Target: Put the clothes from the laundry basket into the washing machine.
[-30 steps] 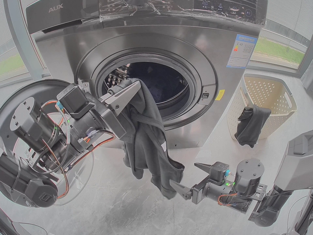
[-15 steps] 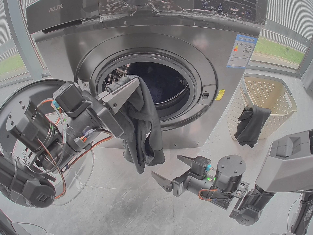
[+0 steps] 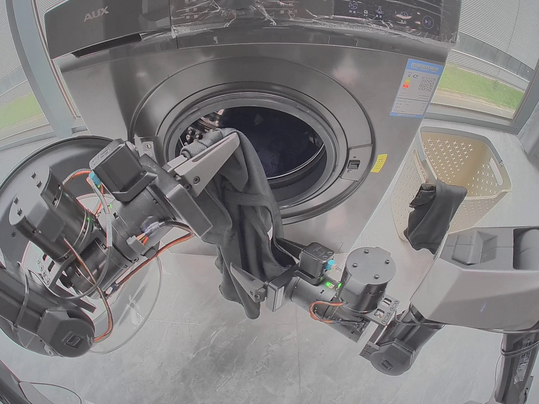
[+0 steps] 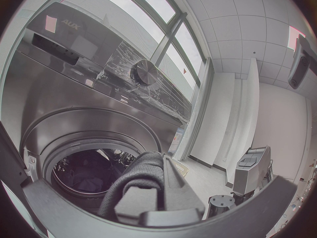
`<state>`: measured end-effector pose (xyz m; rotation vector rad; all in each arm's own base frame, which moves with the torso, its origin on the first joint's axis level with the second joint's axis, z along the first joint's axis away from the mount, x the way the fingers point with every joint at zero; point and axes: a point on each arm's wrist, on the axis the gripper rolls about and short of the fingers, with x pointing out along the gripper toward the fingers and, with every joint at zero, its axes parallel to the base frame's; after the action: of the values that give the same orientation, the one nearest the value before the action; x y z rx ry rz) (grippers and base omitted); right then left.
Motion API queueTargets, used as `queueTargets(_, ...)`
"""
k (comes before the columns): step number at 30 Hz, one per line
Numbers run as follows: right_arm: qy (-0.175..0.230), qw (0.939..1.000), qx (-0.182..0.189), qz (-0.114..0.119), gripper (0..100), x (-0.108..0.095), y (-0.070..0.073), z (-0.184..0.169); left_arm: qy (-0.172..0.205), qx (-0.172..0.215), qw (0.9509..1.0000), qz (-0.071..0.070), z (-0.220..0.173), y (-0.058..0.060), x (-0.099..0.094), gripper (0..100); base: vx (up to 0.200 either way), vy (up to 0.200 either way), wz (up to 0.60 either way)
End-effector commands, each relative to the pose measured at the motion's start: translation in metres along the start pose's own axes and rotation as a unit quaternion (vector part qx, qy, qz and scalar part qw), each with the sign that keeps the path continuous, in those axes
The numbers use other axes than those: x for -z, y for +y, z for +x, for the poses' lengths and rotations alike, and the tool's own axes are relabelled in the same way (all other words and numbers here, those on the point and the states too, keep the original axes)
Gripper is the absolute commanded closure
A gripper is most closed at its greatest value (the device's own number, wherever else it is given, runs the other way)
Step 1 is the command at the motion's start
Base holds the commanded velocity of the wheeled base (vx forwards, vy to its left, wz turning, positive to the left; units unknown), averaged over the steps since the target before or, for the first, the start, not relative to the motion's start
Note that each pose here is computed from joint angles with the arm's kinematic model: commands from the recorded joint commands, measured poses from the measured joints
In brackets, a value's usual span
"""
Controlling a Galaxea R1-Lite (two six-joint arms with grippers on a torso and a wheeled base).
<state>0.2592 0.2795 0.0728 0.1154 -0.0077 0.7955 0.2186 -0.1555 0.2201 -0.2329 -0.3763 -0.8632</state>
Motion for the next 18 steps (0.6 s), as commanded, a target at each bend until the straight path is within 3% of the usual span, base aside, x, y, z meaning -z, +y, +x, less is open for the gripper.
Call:
queueTargets(1, 0.006, 0.9999, -0.012, -0.002, 0, 0.016, 0.004, 0.012, -0.002, -0.001, 1.0000, 0.000, 0.000, 0.000, -0.001, 100, 0.000, 0.000, 0.00)
queueTargets(7, -0.010, 0.9998, -0.017, -0.008, 0, 0.033, 0.007, 0.038, -0.003, -0.002, 1.0000, 0.000, 0.001, 0.000, -0.001, 100, 0.000, 0.000, 0.00)
queueTargets(18, -0.023, 0.9997, 0.006, -0.007, 0, 0.051, -0.010, 0.065, -0.010, -0.003, 0.9999, 0.000, 0.003, 0.000, -0.004, 100, 0.000, 0.000, 0.00)
